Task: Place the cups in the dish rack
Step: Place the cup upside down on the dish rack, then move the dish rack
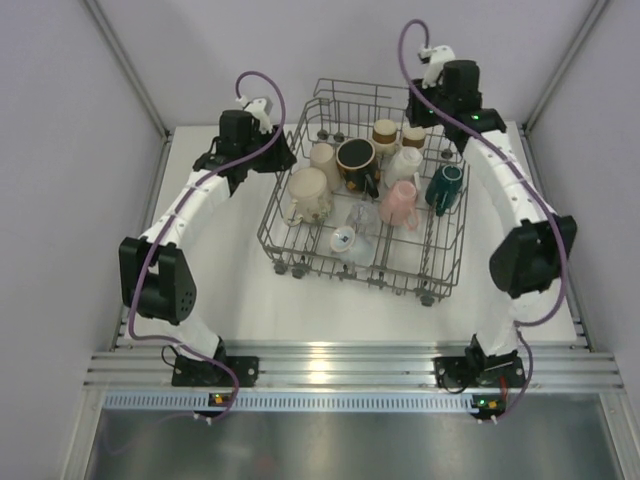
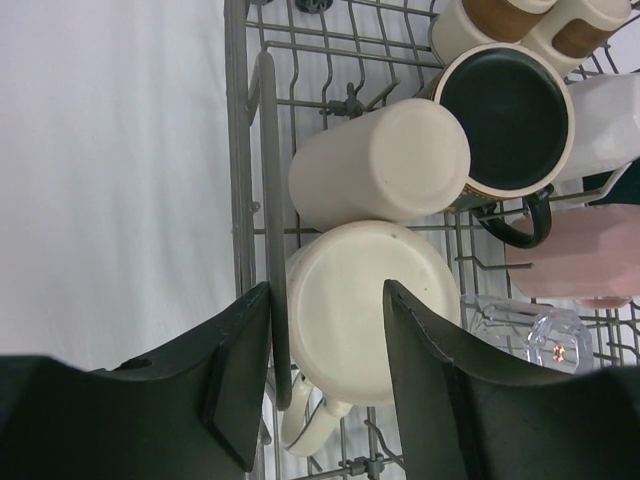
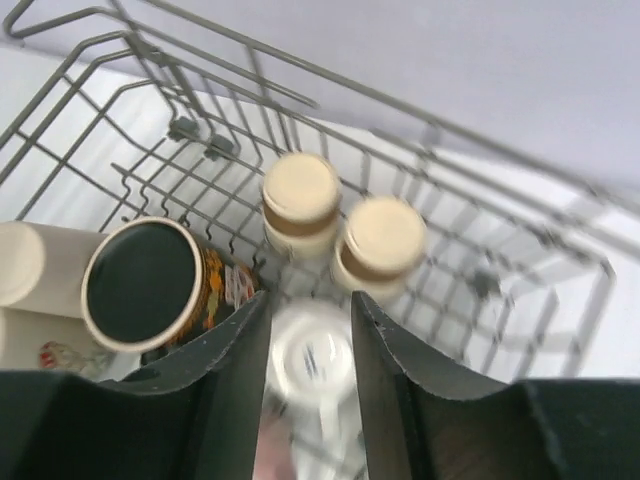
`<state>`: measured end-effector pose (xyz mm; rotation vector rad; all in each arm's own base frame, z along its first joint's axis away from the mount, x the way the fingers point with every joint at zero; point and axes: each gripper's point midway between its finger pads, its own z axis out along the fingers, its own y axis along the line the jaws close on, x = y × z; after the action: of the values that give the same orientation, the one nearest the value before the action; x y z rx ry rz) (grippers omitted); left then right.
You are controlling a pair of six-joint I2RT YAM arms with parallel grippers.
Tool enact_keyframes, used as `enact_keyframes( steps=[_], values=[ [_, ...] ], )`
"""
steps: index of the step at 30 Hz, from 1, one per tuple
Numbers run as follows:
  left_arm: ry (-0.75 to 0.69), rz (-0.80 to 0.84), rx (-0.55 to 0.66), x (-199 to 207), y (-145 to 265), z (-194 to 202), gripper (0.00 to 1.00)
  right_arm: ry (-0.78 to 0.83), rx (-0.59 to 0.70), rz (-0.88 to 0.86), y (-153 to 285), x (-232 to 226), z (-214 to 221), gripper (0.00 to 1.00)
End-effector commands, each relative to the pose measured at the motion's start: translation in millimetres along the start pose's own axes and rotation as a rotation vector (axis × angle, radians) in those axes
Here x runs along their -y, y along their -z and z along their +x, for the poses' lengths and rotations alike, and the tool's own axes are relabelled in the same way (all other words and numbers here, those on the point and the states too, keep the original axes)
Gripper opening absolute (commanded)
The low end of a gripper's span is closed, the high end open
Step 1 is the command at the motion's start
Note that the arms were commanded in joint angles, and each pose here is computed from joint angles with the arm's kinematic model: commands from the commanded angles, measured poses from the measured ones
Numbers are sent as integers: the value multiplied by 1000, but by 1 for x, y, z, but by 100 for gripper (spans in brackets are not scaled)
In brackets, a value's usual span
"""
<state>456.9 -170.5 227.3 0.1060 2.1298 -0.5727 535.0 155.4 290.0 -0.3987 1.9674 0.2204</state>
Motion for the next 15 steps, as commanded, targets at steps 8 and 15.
enact_keyframes(
  steps=[8, 15],
  values=[
    [-85, -59, 91, -5, -1, -39, 53, -475, 63, 521, 147, 122, 52, 44],
    [-41, -20, 38, -2, -13, -27, 48, -540, 1, 412, 114, 145, 93, 45]
  ],
)
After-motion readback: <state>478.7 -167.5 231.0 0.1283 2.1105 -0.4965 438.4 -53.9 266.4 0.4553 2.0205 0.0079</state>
